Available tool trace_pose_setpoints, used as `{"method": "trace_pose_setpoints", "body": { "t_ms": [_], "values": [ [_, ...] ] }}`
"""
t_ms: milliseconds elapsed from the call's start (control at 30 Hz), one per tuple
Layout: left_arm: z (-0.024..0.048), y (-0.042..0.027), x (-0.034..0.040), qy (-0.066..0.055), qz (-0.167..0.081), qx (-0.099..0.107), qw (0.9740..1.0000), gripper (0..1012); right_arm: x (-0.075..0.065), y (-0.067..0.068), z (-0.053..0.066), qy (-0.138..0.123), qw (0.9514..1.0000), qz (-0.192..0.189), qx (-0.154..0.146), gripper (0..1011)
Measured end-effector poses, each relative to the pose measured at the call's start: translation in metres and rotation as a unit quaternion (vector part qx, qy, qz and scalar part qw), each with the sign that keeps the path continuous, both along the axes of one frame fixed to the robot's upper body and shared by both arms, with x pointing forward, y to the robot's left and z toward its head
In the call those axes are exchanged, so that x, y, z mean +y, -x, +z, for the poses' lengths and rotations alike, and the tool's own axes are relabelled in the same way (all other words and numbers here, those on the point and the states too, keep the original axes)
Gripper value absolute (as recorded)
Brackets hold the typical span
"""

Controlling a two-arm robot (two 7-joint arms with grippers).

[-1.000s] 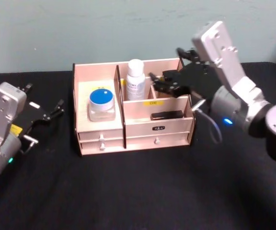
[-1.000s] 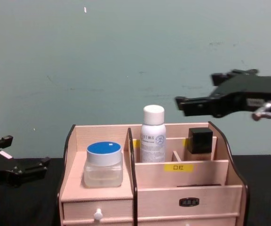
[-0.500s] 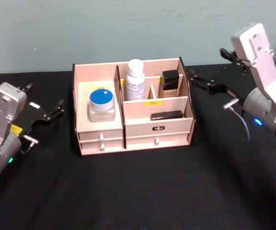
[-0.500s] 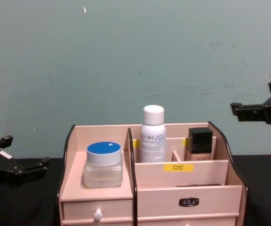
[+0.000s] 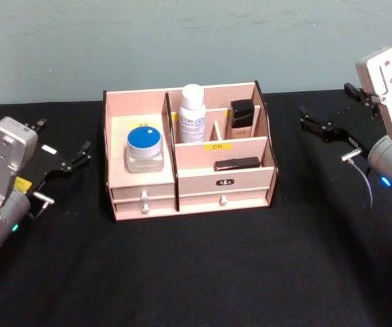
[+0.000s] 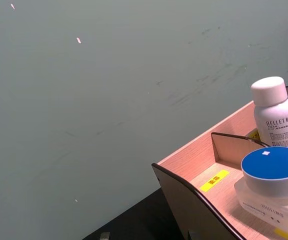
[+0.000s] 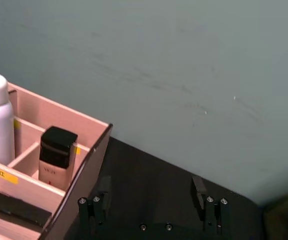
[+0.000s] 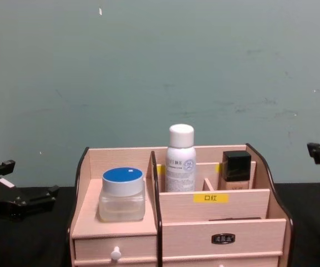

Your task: Pick up the facial cleanser and watermelon frost from the table and place them into the tiered storage box.

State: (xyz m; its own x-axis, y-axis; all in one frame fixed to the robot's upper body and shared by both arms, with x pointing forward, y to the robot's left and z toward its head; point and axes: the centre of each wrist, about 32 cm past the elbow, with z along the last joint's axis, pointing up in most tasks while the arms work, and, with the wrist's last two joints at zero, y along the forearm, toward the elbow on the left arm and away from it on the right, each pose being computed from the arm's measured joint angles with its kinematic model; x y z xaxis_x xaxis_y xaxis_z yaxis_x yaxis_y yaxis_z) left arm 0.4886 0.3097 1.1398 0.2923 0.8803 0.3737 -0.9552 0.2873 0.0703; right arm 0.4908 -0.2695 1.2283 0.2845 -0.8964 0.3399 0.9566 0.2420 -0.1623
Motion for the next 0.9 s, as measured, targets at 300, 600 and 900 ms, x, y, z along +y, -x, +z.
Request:
{"method": "trace_pose_setpoints", "body": {
  "t_ms": [300, 600, 900],
  "values": [
    [0.0, 0.0, 0.0, 0.0, 0.0, 0.0, 1.0, 1010, -0.0042, -0.0023, -0.0104, -0.005, 0.9998, -0.007, 0.018, 1002],
    [0.0, 0.0, 0.0, 0.0, 0.0, 0.0, 1.0, 1010, -0.004, -0.0022, -0.0096, -0.005, 0.9998, -0.006, 0.017, 1002],
    [0.0, 0.0, 0.0, 0.0, 0.0, 0.0, 1.0, 1009, -0.0038, -0.0022, -0.0089, -0.004, 0.9999, -0.005, 0.016, 1002]
  ]
}}
